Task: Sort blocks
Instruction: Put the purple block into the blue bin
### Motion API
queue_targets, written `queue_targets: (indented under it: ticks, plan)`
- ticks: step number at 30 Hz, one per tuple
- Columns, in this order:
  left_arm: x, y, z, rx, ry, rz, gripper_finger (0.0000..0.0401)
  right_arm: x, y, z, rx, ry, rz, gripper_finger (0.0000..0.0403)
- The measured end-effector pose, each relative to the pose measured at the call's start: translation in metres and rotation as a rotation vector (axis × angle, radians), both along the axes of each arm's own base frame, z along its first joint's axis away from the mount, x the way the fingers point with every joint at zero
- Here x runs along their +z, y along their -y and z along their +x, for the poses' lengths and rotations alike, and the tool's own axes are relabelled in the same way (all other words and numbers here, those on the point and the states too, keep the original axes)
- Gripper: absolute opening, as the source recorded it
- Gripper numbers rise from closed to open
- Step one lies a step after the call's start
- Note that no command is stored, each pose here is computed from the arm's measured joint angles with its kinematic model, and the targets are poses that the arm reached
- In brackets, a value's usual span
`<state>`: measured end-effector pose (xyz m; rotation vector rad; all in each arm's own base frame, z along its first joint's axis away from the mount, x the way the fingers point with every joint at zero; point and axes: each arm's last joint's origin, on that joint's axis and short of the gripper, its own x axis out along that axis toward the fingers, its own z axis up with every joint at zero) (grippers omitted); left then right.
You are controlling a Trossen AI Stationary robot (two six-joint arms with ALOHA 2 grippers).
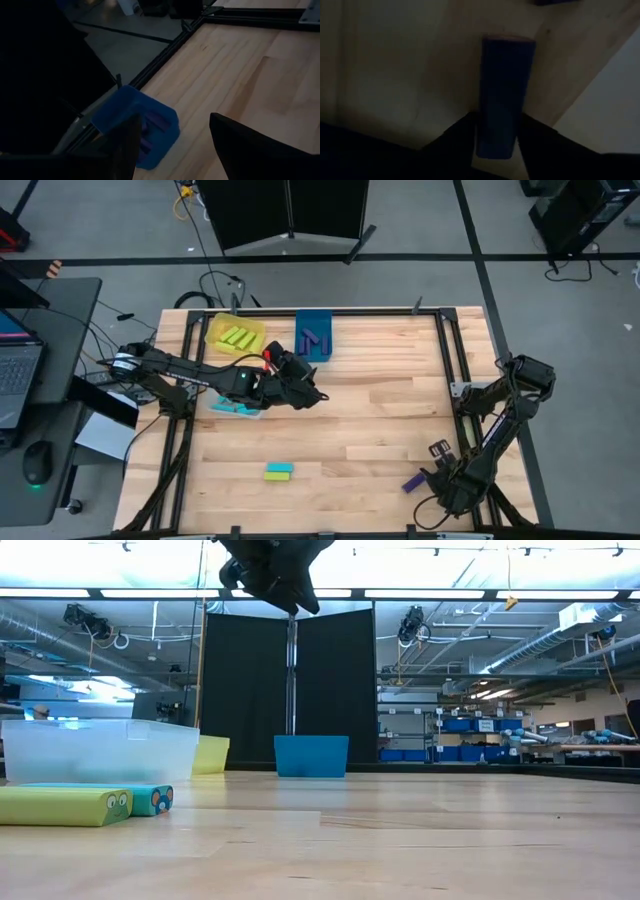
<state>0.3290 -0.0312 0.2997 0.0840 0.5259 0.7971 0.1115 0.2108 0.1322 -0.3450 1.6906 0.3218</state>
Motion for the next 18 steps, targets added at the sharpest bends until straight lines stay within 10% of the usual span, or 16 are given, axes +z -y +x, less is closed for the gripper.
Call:
queue_targets:
  ticks: [18]
  plan:
    - [-0.0006,0.0005,0.0001,-0.010,0.007,-0.027,0.0243,0.0080,-0.0056,0.0005,-0.046,0.028,-0.046,0.0118]
